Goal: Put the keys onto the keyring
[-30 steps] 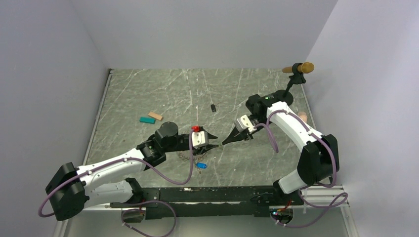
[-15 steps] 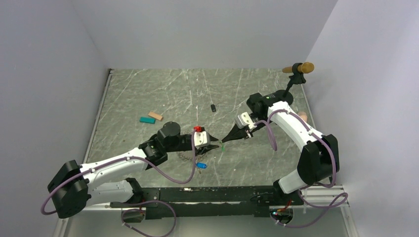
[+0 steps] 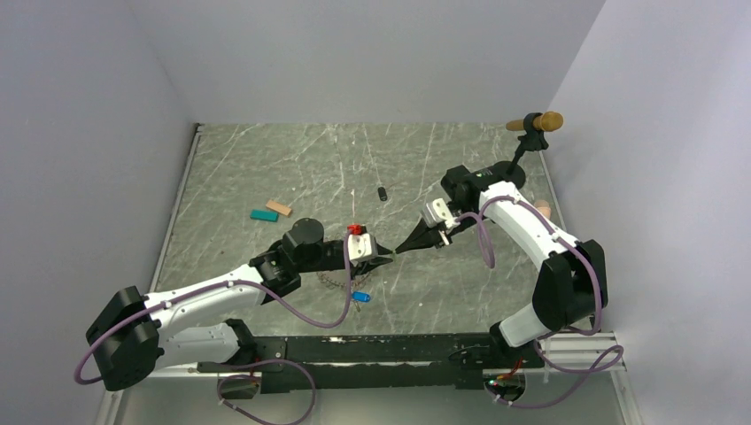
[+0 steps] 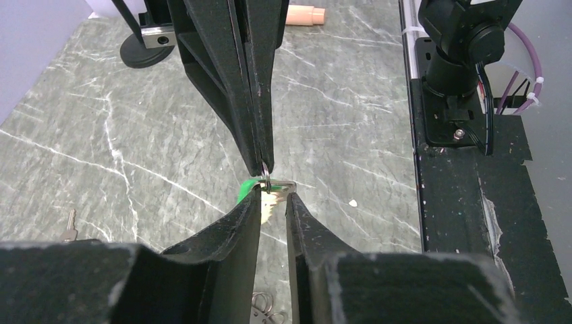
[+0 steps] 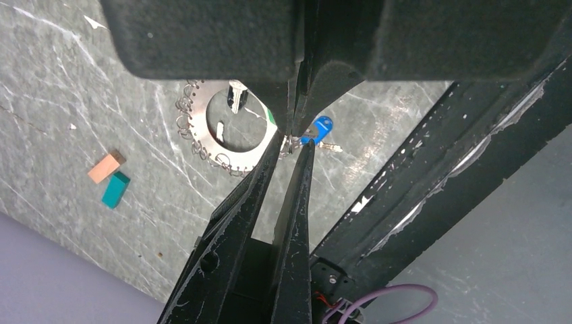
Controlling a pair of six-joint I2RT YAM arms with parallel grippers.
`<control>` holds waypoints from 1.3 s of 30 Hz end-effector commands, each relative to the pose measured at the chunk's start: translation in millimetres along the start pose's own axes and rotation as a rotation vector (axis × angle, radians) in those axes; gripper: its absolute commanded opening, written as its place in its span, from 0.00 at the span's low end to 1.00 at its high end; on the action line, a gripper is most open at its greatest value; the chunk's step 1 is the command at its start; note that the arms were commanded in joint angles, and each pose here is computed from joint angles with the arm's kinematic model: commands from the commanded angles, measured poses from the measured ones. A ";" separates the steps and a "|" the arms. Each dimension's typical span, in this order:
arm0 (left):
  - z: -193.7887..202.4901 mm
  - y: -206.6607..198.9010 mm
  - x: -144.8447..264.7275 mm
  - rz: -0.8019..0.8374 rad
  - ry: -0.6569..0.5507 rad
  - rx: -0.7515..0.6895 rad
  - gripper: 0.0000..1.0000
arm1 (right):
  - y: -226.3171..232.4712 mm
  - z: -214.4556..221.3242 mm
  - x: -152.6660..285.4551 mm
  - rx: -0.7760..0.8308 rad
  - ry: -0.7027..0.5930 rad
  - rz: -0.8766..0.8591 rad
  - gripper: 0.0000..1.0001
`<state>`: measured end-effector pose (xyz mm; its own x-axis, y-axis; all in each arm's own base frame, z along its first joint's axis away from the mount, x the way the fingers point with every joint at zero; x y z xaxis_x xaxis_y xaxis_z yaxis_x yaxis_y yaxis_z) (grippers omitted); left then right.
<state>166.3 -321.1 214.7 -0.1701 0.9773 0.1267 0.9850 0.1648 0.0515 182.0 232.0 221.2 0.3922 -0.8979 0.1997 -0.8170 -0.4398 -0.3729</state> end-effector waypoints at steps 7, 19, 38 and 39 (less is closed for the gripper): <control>-21.7 -1.0 -2.8 0.009 -0.068 -0.018 0.21 | -5.0 0.0 -5.1 -0.001 -0.043 0.017 0.00; -19.5 2.7 -1.9 -0.012 -0.027 -0.011 0.00 | -1.5 2.4 -6.1 -0.010 -0.036 0.008 0.03; 5.8 19.0 -2.8 -0.055 0.360 0.105 0.00 | -4.6 17.7 -4.8 -0.120 0.042 0.000 0.22; 5.9 19.6 -2.7 -0.059 0.363 0.108 0.00 | -5.2 18.5 -5.2 -0.124 0.043 0.001 0.22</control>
<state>185.8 -324.2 207.7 -0.1993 0.8839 0.4232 0.9703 0.2383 -0.0409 184.4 233.0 201.6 0.3896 -0.8863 0.2503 -0.8533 -0.4496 -0.2639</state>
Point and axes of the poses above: each gripper's point midway between its finger pads, its own x axis back along the fingers, its own y axis along the line the jaws close on, z = x × y, the point moved 2 cm from there along x, back along the fingers, and after that the axes turned 7 degrees about x, right-handed, at the moved point
